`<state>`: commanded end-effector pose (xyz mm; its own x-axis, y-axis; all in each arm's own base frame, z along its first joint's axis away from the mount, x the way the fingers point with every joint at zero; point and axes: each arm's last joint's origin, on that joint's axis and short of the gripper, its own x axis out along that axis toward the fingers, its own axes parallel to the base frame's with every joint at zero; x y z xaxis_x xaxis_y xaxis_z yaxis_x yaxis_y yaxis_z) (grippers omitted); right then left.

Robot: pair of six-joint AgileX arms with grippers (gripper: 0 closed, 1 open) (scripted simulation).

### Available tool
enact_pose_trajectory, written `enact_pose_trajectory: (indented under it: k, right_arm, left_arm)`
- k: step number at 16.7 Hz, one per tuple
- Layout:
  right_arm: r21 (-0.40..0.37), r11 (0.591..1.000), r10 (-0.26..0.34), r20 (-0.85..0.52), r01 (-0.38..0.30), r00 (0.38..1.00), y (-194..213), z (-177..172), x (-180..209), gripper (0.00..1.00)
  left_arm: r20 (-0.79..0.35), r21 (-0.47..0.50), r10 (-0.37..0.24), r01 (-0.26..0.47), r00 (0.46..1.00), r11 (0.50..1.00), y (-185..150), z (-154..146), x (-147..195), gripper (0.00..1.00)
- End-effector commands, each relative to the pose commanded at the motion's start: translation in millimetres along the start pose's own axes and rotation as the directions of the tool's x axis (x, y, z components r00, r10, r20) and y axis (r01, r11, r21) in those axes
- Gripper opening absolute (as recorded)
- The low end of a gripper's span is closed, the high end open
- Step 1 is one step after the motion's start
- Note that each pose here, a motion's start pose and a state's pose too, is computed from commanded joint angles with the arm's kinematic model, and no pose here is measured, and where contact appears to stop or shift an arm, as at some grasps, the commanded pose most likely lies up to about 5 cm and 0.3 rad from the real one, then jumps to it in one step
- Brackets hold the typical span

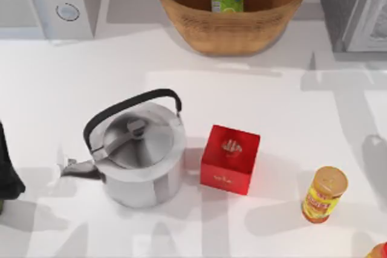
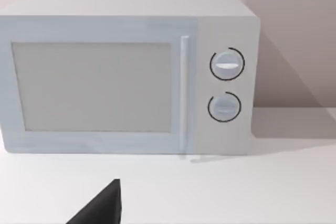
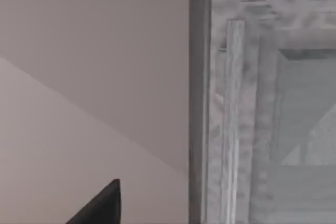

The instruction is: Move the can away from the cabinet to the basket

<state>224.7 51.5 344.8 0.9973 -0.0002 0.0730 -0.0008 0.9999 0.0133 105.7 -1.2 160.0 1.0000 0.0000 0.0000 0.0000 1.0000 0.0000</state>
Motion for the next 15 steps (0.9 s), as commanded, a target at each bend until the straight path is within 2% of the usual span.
enact_pose_trajectory:
  k: [3,6,11,15]
  right_arm:
    - [-0.003,1.000,-0.002,0.016,0.002,1.000,-30,-35,-70,1.00]
    - [-0.009,1.000,-0.002,0.002,0.002,1.000,-44,-89,-111,1.00]
    - [-0.013,1.000,-0.001,-0.059,0.000,0.998,-54,-162,-131,1.00]
    - [-0.013,1.000,-0.001,-0.073,0.000,0.997,-55,-175,-132,1.00]
  left_arm:
    - [0.000,0.000,0.000,0.000,1.000,1.000,0,0,0,1.00]
    - [0.000,0.000,0.000,0.000,1.000,1.000,0,0,0,1.00]
    - [0.000,0.000,0.000,0.000,1.000,1.000,0,0,0,1.00]
    - [0.000,0.000,0.000,0.000,1.000,1.000,0,0,0,1.00]
